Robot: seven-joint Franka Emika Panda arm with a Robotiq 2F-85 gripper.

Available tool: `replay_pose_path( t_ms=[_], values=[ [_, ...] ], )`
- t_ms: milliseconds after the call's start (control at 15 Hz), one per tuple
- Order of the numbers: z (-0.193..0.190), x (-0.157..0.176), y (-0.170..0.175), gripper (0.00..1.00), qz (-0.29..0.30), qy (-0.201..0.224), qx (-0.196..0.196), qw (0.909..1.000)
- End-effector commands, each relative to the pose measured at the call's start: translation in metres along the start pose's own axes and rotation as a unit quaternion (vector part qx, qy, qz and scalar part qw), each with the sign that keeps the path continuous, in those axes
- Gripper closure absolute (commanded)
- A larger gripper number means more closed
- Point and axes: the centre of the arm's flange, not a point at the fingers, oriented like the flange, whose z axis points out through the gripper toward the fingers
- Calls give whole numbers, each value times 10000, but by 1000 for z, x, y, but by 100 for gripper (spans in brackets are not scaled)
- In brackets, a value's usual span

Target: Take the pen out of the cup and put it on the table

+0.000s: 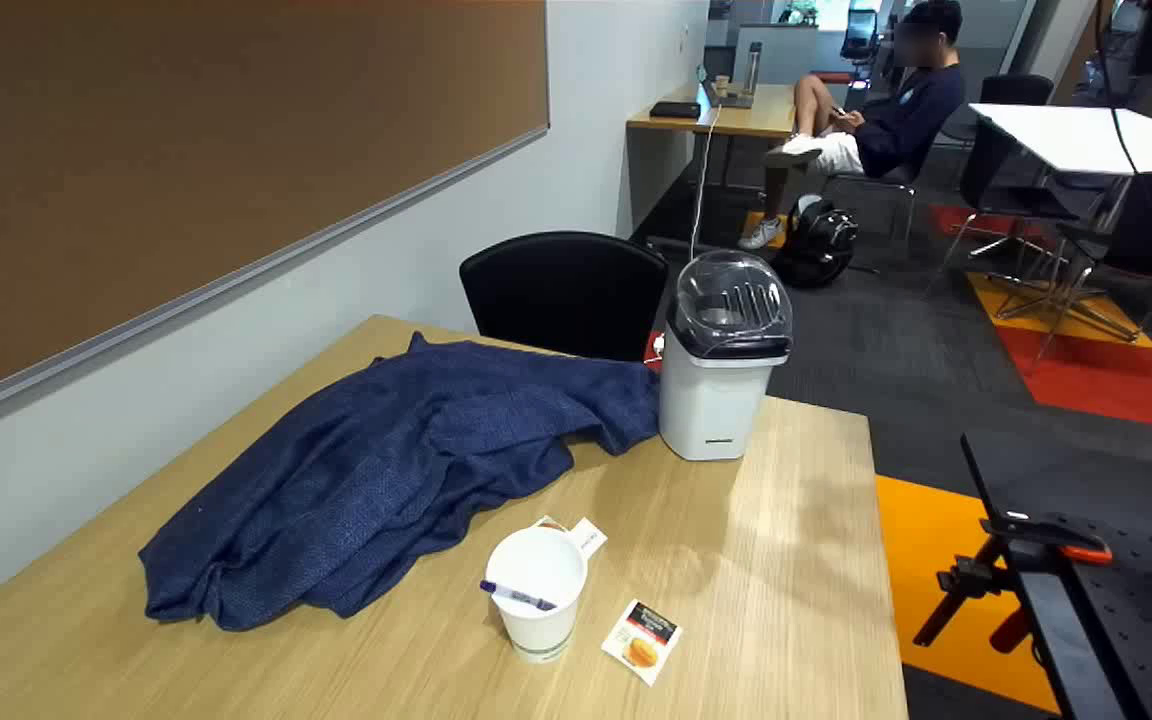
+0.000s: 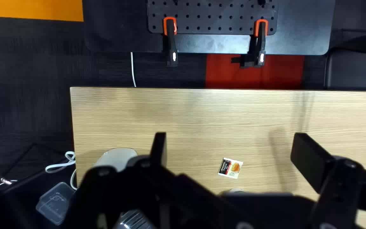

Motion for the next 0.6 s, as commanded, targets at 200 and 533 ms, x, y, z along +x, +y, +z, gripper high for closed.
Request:
replay_pose_path(
  t_ms=[200, 533],
  values=[
    [0, 0, 0, 0, 0, 0, 0, 10000],
    [2, 9, -6, 0, 31, 14, -32, 10000]
  ],
)
